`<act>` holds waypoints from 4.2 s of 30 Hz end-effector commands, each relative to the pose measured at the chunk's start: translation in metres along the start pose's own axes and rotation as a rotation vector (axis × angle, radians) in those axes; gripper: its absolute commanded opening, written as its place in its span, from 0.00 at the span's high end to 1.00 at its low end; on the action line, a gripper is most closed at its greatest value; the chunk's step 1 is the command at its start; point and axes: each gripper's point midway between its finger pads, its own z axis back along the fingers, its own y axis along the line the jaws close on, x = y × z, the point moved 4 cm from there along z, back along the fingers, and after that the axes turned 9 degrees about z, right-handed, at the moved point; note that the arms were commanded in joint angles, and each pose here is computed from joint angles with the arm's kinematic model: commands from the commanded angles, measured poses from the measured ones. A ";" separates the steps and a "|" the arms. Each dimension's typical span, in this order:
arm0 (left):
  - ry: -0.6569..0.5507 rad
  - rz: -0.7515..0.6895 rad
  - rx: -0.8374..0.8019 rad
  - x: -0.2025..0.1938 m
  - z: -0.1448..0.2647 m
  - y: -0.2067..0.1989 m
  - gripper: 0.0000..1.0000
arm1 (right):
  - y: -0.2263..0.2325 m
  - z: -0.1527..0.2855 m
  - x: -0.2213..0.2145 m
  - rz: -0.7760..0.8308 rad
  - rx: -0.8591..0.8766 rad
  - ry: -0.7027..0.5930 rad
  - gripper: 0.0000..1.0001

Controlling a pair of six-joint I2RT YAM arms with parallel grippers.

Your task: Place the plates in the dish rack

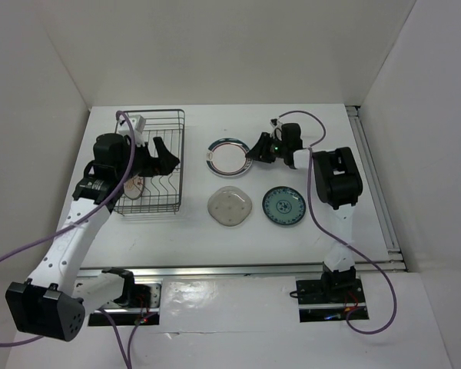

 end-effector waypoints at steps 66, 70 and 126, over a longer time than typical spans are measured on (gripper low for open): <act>0.105 0.034 -0.360 0.009 -0.028 -0.026 0.90 | 0.271 0.136 0.037 0.192 0.551 -0.298 1.00; 0.114 0.041 -0.327 0.012 -0.028 -0.025 1.00 | 0.273 0.133 0.034 0.203 0.558 -0.296 0.48; -0.138 -0.305 0.831 0.019 0.005 0.095 0.97 | 0.217 0.173 -0.001 0.241 0.348 -0.255 0.00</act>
